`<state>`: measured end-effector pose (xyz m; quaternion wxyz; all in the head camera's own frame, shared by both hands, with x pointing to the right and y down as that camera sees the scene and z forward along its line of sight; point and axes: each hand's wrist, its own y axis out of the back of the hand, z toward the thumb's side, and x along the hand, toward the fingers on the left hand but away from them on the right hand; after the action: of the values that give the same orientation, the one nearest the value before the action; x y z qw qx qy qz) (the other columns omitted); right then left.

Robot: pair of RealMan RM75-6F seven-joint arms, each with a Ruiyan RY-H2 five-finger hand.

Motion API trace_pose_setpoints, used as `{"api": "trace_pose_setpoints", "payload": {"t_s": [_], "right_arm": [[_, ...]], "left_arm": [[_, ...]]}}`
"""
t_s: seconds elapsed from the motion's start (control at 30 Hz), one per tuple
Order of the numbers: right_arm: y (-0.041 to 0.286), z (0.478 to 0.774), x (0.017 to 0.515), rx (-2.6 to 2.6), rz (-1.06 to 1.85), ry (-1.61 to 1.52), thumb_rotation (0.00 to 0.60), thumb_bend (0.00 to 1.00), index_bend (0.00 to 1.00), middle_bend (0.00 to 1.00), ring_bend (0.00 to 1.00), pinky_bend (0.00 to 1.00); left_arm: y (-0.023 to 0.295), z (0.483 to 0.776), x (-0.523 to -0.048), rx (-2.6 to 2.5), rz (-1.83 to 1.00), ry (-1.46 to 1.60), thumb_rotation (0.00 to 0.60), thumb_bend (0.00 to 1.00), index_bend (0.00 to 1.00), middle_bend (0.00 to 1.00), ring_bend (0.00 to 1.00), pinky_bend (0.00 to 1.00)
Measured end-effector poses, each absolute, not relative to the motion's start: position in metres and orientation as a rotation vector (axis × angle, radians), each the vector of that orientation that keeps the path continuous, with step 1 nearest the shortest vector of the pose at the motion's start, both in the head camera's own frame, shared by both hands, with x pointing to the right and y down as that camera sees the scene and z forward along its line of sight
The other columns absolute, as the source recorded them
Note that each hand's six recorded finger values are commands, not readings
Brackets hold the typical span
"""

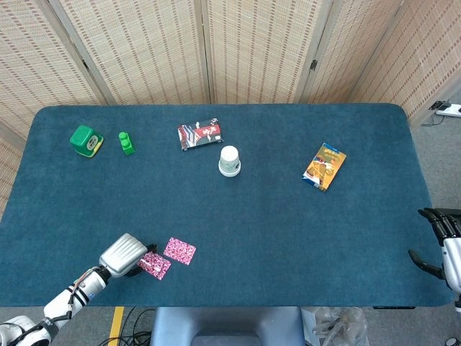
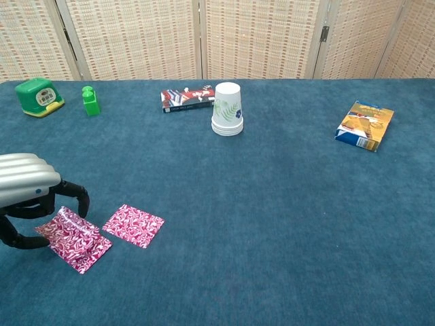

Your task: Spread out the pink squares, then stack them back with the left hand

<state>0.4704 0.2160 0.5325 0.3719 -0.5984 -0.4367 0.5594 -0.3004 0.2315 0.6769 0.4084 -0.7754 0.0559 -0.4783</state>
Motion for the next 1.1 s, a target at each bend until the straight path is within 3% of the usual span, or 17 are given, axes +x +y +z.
{"api": "trace_pose_setpoints", "payload": {"t_s": [1.1], "right_arm": [[0.217, 0.527, 0.473, -1.521, 1.432, -1.127, 0.600, 0.25, 0.16, 0.21, 0.19, 0.28]], "left_arm": [[0.241, 0.690, -0.294, -1.956, -1.254, 0.151, 0.600, 0.30, 0.39, 0.99, 0.93, 1.00]]}}
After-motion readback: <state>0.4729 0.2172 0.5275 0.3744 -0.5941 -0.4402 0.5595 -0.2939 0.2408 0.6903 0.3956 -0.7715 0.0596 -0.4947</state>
